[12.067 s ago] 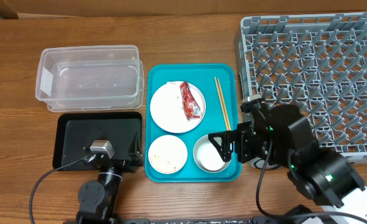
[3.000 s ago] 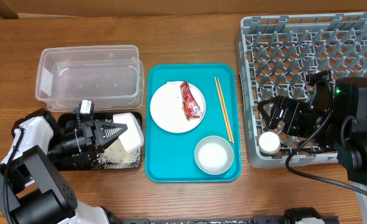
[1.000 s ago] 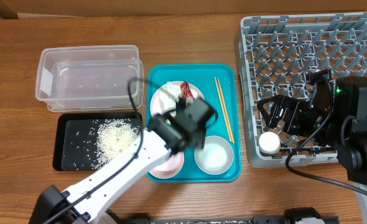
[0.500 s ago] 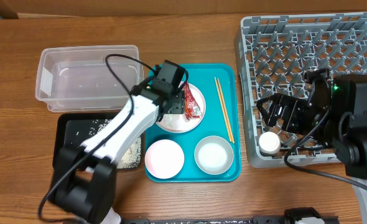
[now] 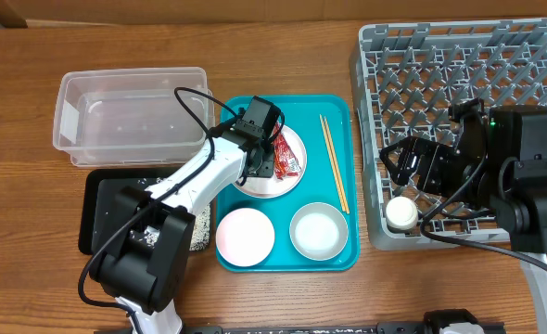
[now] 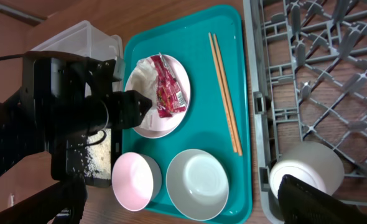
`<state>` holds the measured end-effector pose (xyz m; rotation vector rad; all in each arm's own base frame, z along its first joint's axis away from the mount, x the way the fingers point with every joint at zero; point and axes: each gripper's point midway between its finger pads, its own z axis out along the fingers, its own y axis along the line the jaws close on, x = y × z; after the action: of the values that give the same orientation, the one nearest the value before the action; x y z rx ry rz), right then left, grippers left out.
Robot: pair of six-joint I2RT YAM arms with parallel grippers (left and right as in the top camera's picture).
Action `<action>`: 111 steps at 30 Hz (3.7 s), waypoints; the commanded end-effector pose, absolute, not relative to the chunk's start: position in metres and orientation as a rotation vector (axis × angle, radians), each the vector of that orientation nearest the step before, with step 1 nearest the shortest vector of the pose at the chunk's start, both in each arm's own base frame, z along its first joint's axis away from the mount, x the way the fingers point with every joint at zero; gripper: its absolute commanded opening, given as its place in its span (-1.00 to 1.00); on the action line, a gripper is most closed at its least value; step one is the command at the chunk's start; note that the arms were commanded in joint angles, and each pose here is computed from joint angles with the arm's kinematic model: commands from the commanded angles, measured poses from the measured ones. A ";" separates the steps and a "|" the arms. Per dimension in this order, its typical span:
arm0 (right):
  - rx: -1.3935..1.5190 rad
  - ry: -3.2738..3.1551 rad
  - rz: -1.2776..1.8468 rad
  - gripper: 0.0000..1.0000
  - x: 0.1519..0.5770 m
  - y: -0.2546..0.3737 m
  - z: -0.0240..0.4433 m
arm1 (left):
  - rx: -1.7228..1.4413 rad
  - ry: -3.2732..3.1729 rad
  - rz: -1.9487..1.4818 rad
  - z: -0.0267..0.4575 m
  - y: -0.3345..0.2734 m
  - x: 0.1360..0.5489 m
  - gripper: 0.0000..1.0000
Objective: Sort waste into correct bins and load items into the dishwasher
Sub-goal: 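Grasp the white tissue on the plate with the left gripper, then carry the tissue to the clear bin and release it, then grasp the red snack wrapper on the plate with the left gripper, then drop the red wrapper into the clear bin with the left gripper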
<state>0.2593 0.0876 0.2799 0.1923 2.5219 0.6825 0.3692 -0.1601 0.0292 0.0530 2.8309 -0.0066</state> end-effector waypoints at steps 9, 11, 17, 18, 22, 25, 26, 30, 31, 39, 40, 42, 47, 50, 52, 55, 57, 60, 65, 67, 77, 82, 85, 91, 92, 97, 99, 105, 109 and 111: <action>0.162 2.507 0.730 0.99 0.253 0.093 0.288 | 0.067 2.830 0.015 0.024 -0.157 0.375 -0.80; 0.160 2.500 0.732 0.99 0.252 0.093 0.289 | 0.049 2.850 0.014 0.022 -0.155 0.371 -0.39; 0.137 2.460 0.748 0.99 0.245 0.095 0.299 | 0.028 2.882 0.036 0.007 -0.152 0.367 -0.22; 0.134 2.454 0.748 0.99 0.244 0.095 0.301 | 0.032 2.891 0.026 0.005 -0.154 0.365 -0.37; 0.126 2.440 0.747 0.99 0.241 0.095 0.304 | 0.033 2.906 0.012 0.013 -0.155 0.364 -0.92; 0.120 2.434 0.744 0.99 0.241 0.094 0.305 | -0.013 2.917 0.020 0.042 -0.147 0.366 -0.92; 0.119 2.432 0.745 0.99 0.241 0.095 0.305 | -0.049 2.917 0.020 0.057 -0.143 0.367 -0.92; 0.118 2.430 0.744 0.99 0.242 0.094 0.306 | -0.162 2.828 0.091 0.131 -0.107 0.383 -0.92; 0.111 2.429 0.742 0.99 0.242 0.095 0.306 | -0.198 2.793 0.114 0.146 -0.095 0.388 -0.92; 0.086 2.431 0.733 0.99 0.241 0.094 0.305 | -0.497 2.632 0.173 0.180 -0.006 0.416 -0.92; 0.087 2.432 0.733 1.00 0.241 0.094 0.305 | -0.510 2.634 0.149 0.176 -0.002 0.420 -0.92; 0.088 2.434 0.733 1.00 0.241 0.094 0.305 | -0.501 2.654 0.082 0.167 -0.002 0.426 -0.08; 0.064 2.431 0.724 1.00 0.241 0.094 0.305 | -0.406 2.675 -0.065 0.171 -0.023 0.430 0.08; 0.057 2.435 0.721 1.00 0.240 0.094 0.304 | -0.313 2.683 -0.158 0.180 -0.058 0.427 0.00; 0.039 2.440 0.714 1.00 0.238 0.094 0.303 | -0.222 2.710 -0.172 0.177 -0.086 0.419 -0.03; 0.041 2.444 0.705 1.00 0.238 0.093 0.302 | -0.067 2.746 -0.168 0.159 -0.133 0.409 -0.03; 0.041 2.443 0.705 1.00 0.238 0.093 0.302 | 0.027 2.766 -0.183 0.139 -0.166 0.404 0.01; 0.041 2.445 0.705 1.00 0.238 0.093 0.302 | 0.079 2.814 -0.161 0.105 -0.199 0.397 0.08; 0.043 2.451 0.706 1.00 0.237 0.093 0.301 | -0.020 2.927 -0.135 0.051 -0.216 0.388 -0.02; 0.044 2.453 0.706 1.00 0.237 0.093 0.300 | -0.020 2.967 -0.105 0.031 -0.214 0.385 -0.14; 0.045 2.456 0.706 1.00 0.236 0.093 0.300 | -0.028 3.033 -0.045 0.017 -0.203 0.379 -0.92; 0.048 2.465 0.706 1.00 0.235 0.093 0.299 | -0.150 2.981 -0.076 0.071 -0.174 0.400 -0.92; 0.048 2.465 0.706 1.00 0.234 0.093 0.299 | -0.254 2.890 -0.106 0.121 -0.144 0.416 -0.92; 0.048 2.465 0.706 1.00 0.235 0.093 0.299 | -0.473 2.711 -0.090 0.180 -0.061 0.436 -0.92; 0.048 2.465 0.706 1.00 0.235 0.093 0.299 | -0.499 2.703 -0.077 0.181 -0.049 0.437 -0.92; 0.047 2.465 0.705 1.00 0.235 0.093 0.299 | -0.606 2.704 -0.045 0.170 -0.004 0.442 -0.19; 0.043 2.464 0.704 1.00 0.235 0.093 0.299 | -0.575 2.717 -0.042 0.168 0.002 0.442 0.25; 0.010 2.442 0.693 1.00 0.238 0.093 0.302 | -0.440 2.727 -0.024 0.193 -0.001 0.428 0.31; -0.003 2.419 0.678 1.00 0.242 0.092 0.305 | -0.324 2.727 -0.040 0.226 -0.013 0.398 0.27; -0.006 2.399 0.667 1.00 0.245 0.091 0.308 | -0.272 2.728 -0.054 0.245 -0.019 0.376 0.25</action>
<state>0.2435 0.0937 0.2986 0.0188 2.4434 0.6961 0.3956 -0.0072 0.1924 -0.4202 2.8249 -0.0086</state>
